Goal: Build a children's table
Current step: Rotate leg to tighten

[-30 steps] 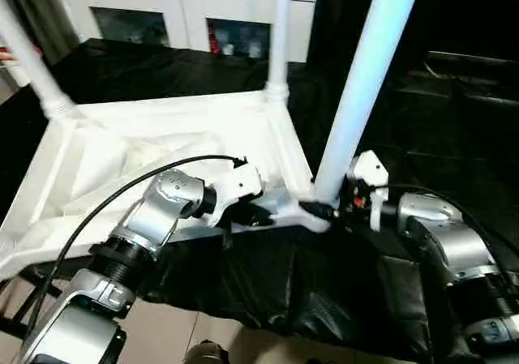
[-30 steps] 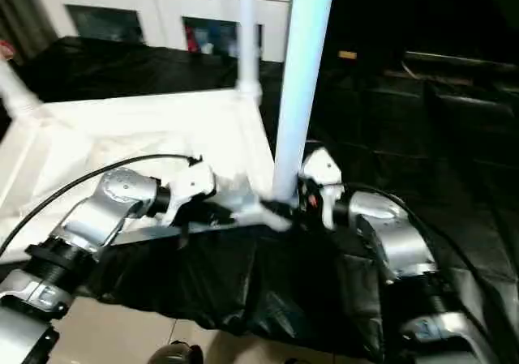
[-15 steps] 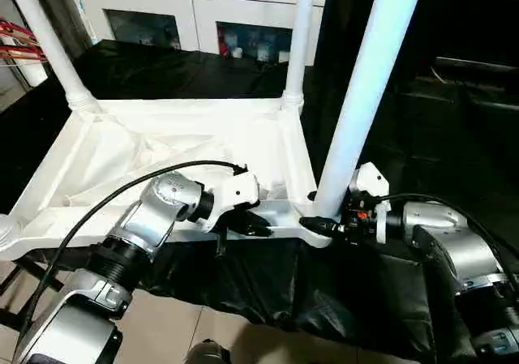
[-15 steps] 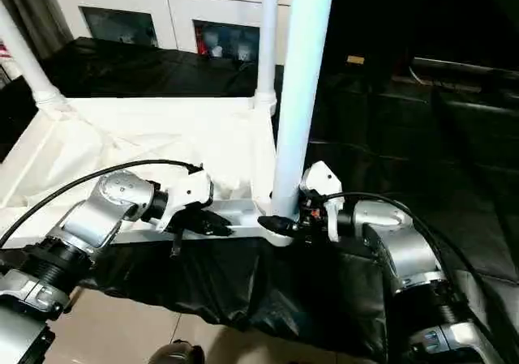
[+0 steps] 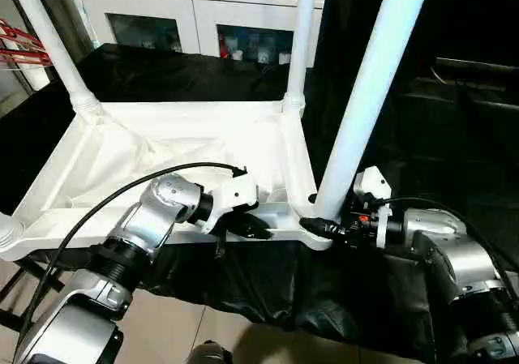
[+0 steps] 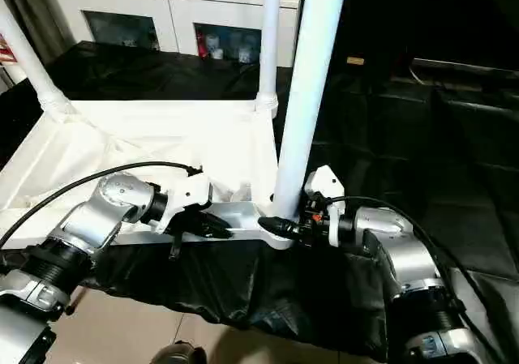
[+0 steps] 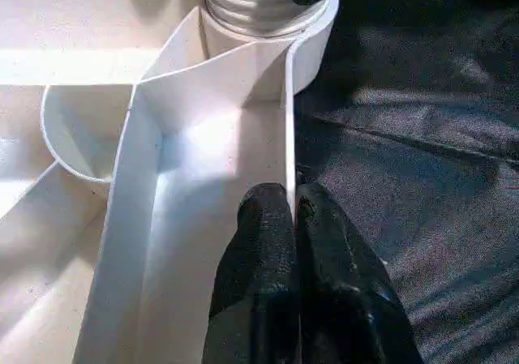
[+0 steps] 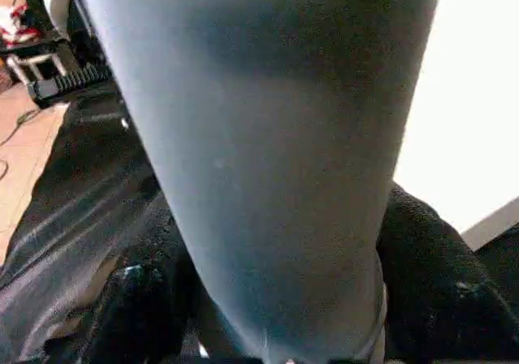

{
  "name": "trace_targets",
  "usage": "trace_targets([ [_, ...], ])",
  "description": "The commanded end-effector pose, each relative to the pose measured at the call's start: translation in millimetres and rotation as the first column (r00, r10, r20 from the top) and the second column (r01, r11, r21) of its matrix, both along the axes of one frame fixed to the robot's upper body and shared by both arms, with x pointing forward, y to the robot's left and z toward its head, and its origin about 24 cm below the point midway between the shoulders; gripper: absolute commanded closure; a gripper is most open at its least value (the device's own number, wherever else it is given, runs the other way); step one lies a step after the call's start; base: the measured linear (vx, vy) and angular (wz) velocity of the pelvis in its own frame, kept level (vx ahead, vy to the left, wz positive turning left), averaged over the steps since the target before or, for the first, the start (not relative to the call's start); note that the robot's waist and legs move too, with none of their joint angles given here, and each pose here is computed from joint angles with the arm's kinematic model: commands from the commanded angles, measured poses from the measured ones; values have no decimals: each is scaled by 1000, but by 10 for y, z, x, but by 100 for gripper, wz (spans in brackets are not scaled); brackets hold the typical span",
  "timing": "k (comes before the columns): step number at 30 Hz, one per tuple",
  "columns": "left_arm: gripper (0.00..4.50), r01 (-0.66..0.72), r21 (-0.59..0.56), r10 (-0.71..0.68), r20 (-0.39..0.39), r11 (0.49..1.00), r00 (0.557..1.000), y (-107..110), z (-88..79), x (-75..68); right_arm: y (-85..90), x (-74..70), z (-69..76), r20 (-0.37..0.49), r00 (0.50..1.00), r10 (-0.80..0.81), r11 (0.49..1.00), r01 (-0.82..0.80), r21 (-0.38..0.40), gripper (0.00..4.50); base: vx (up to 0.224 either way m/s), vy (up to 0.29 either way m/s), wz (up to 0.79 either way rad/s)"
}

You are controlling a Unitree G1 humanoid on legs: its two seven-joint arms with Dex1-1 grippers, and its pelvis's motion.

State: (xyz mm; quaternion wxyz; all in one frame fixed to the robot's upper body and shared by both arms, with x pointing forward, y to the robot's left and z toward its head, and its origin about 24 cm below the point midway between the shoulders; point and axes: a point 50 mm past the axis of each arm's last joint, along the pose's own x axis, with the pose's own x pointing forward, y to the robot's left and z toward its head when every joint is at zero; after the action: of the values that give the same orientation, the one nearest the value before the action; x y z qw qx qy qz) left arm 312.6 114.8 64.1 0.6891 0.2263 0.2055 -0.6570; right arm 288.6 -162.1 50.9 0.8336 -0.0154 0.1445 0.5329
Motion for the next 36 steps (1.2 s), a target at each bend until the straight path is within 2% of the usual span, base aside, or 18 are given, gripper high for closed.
trace_targets([
  [1, 450, 23, -76, -16, 95, 997, 995, -73, 256, 97, 26, -38, -170, -60, 997, -43, 999, 43, -13, 187, 0, 0, 0],
  [3, 450, 6, -82, 2, 100, 997, 995, -82, 255, 114, 29, -7, -184, -48, 995, -89, 996, 88, -16, 187, 0, 0, 0],
  [6, 450, -93, -99, 104, 120, 991, 987, -131, 253, 208, 36, 139, -278, -12, 953, -304, 951, 303, -58, 187, 0, 0, 0],
  [7, 450, -167, -100, 180, 145, 981, 973, -174, 247, 282, 62, 215, -333, 1, 907, -421, 905, 420, -74, 188, 0, 0, 0],
  [8, 450, -176, -101, 190, 148, 979, 971, -180, 246, 291, 67, 223, -339, 1, 901, -434, 898, 433, -75, 188, 0, 0, 0],
  [10, 450, -230, -114, 246, 161, 967, 956, -242, 248, 343, 110, 286, -371, -7, 851, -524, 850, 523, -69, 188, 0, 0, 0],
  [11, 450, -279, -133, 300, 172, 951, 938, -328, 258, 388, 170, 358, -394, -22, 784, -621, 783, 619, -62, 188, 0, 0, 0],
  [13, 450, -301, -147, 324, 176, 942, 930, -387, 265, 406, 212, 400, -408, -43, 738, -673, 739, 671, -60, 188, 0, 0, 0],
  [15, 450, -340, -174, 369, 180, 924, 912, -509, 272, 429, 292, 476, -430, -89, 641, -762, 647, 760, -66, 188, 0, 0, 0],
  [17, 450, -336, -177, 367, 189, 925, 911, -594, 256, 417, 342, 527, -415, -83, 599, -796, 604, 795, -58, 188, 0, 0, 0],
  [20, 450, -312, -170, 342, 192, 935, 920, -667, 211, 384, 391, 568, -389, -58, 581, -812, 584, 811, -37, 188, 0, 0, 0],
  [21, 450, -312, -170, 342, 192, 935, 920, -667, 211, 384, 391, 568, -389, -58, 581, -812, 584, 811, -37, 188, 0, 0, 0],
  [22, 450, -307, -166, 337, 197, 937, 921, -674, 200, 379, 394, 576, -388, -55, 572, -818, 574, 818, -34, 153, 0, 0, 0],
  [23, 450, -295, -164, 325, 198, 941, 925, -674, 189, 367, 397, 584, -378, -57, 576, -816, 578, 816, -25, 153, 0, 0, 0],
  [24, 450, -277, -167, 308, 200, 946, 930, -675, 185, 353, 396, 594, -363, -60, 578, -813, 580, 814, -11, 130, 0, 0, 0],
  [29, 450, -228, -173, 261, 201, 958, 944, -666, 170, 312, 358, 623, -306, -25, 595, -803, 595, 804, 17, 102, 0, 0, 0],
  [31, 450, -198, -170, 231, 199, 965, 952, -640, 161, 290, 319, 629, -248, 10, 633, -774, 633, 773, 44, 102, 0, 0, 0],
  [36, 450, -95, -162, 123, 173, 982, 977, -540, 146, 202, 197, 536, -128, 144, 796, -587, 808, 588, 44, 102, 0, 0, 0],
])
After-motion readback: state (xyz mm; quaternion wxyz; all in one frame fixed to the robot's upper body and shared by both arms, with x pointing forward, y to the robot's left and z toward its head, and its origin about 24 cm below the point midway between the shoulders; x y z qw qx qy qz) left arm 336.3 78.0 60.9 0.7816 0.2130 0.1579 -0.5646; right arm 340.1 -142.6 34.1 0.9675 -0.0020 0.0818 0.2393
